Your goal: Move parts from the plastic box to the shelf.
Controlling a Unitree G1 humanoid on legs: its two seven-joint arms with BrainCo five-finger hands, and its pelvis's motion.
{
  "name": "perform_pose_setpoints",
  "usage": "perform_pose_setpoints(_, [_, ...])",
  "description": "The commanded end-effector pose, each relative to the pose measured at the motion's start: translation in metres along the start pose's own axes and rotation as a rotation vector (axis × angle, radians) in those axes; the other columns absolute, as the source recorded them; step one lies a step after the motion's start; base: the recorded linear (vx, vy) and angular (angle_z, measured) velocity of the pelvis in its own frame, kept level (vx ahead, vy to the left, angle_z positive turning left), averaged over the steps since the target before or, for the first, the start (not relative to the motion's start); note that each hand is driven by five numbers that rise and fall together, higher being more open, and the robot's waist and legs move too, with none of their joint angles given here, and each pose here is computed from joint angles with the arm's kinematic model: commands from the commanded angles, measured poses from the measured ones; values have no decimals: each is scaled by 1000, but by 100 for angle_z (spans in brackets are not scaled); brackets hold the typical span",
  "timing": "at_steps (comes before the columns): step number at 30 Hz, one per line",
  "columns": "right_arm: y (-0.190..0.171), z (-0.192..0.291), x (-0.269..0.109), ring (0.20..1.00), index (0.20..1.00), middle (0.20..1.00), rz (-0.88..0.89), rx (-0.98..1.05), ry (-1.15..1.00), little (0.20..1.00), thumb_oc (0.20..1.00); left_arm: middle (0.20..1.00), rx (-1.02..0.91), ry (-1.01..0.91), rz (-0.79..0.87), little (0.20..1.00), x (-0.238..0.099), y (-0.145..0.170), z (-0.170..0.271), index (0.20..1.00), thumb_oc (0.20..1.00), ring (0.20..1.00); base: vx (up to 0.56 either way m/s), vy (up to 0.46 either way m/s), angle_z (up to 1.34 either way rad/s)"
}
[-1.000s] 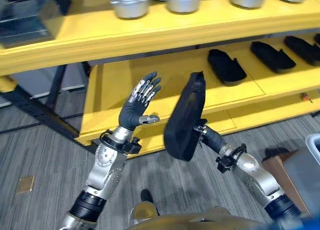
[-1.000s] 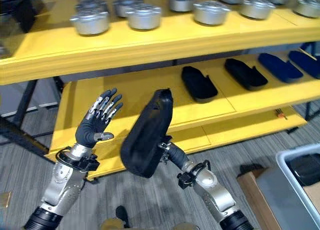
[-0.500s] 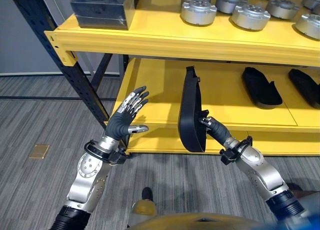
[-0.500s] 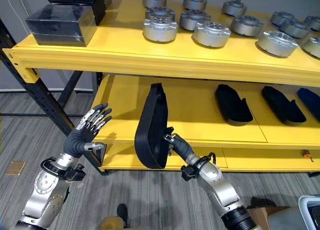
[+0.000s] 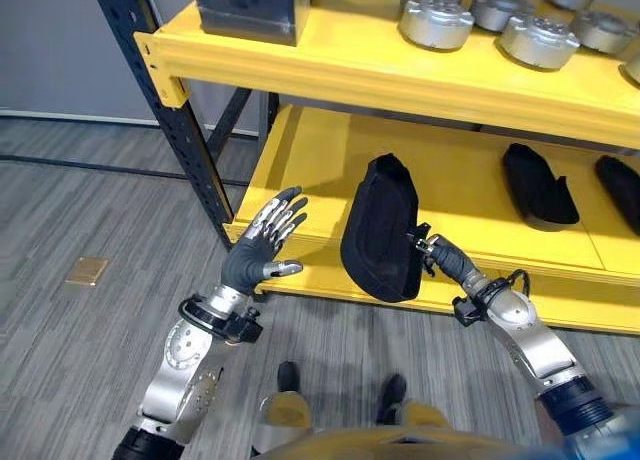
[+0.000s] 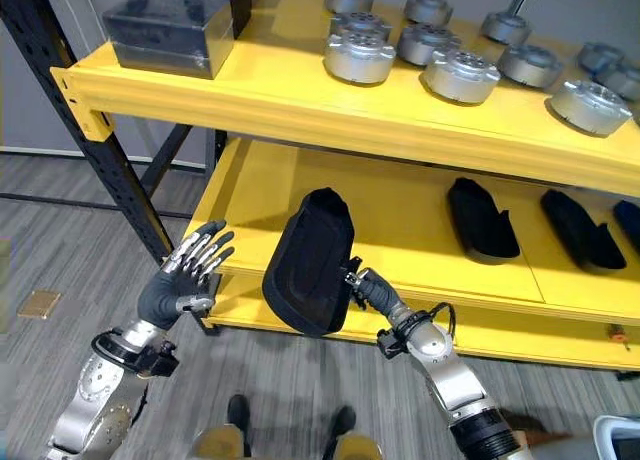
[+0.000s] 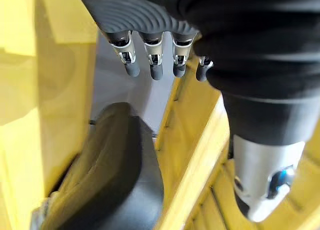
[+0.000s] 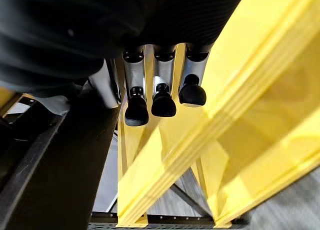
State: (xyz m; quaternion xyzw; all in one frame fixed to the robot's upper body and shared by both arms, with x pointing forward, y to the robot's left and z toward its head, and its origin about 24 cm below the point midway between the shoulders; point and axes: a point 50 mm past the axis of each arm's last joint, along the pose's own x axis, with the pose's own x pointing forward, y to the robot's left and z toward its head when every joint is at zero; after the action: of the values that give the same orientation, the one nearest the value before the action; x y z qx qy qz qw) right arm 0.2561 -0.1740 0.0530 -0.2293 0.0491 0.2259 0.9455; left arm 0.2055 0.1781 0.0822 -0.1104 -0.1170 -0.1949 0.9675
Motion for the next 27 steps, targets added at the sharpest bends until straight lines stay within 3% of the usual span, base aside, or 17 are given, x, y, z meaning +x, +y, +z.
perform_pose_setpoints(1, [-11, 36, 7, 200, 200, 200, -53, -72, -201, 200, 200, 1000, 57, -125, -40, 1000, 12, 1, 24, 1000, 1000, 1000, 62, -59, 0])
perform_pose_setpoints(11, [-31, 41, 30, 200, 200, 200, -152, -130, -172, 200, 200, 1000, -1, -86, -78, 1000, 11, 2, 17, 1000, 1000, 1000, 37, -26, 15])
perform_pose_setpoints(27, [-68, 52, 47, 200, 200, 200, -282, -343, -106, 200, 200, 1000, 95, -75, -108, 1000, 19, 10, 23, 1000, 1000, 1000, 0, -67, 0])
